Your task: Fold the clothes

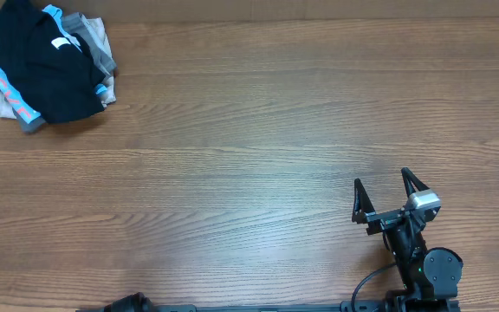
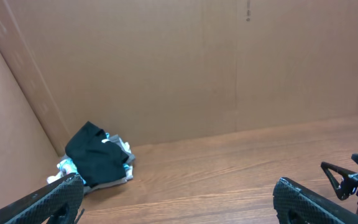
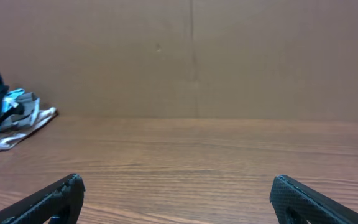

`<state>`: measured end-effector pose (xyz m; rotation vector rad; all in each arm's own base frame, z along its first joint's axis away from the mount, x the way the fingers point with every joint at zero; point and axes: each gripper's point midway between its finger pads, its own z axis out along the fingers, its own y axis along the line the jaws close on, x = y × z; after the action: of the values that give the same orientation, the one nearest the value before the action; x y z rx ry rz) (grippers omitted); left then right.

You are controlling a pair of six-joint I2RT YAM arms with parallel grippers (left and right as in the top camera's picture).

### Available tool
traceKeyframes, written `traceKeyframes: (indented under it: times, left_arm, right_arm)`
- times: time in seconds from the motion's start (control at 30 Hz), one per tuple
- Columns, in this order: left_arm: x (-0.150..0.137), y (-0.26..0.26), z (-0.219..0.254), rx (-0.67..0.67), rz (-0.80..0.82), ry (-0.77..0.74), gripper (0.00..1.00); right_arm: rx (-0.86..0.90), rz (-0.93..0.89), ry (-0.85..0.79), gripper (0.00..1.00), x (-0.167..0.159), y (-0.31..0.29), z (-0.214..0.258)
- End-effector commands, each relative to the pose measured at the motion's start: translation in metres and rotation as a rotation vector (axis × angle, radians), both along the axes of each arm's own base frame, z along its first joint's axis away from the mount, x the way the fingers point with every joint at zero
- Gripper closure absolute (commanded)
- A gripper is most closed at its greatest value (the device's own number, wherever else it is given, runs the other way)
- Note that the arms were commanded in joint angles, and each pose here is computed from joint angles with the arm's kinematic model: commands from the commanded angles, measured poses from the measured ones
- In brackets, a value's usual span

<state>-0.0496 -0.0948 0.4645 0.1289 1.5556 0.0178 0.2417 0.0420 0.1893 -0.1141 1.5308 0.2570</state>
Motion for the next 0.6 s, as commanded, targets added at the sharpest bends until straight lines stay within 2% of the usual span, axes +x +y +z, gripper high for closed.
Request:
traceKeyframes:
  times: [0.0, 0.23, 0.57]
  left_arm:
    - [0.008, 0.005, 0.002, 0.011, 0.013, 0.021, 0.0]
    - [0.008, 0.005, 0.002, 0.011, 0.013, 0.021, 0.0]
    - [0.008, 0.005, 0.002, 0.011, 0.013, 0.02, 0.0]
  right_arm:
    - [-0.001, -0.063, -0.013, 0.0, 0.002, -0.012, -0.001]
    - [0.001, -0.14, 0.057, 0.0, 0.004, -0.03, -0.017]
    - [0.002, -0.184, 0.058, 0.0, 0.004, -0.038, -0.018]
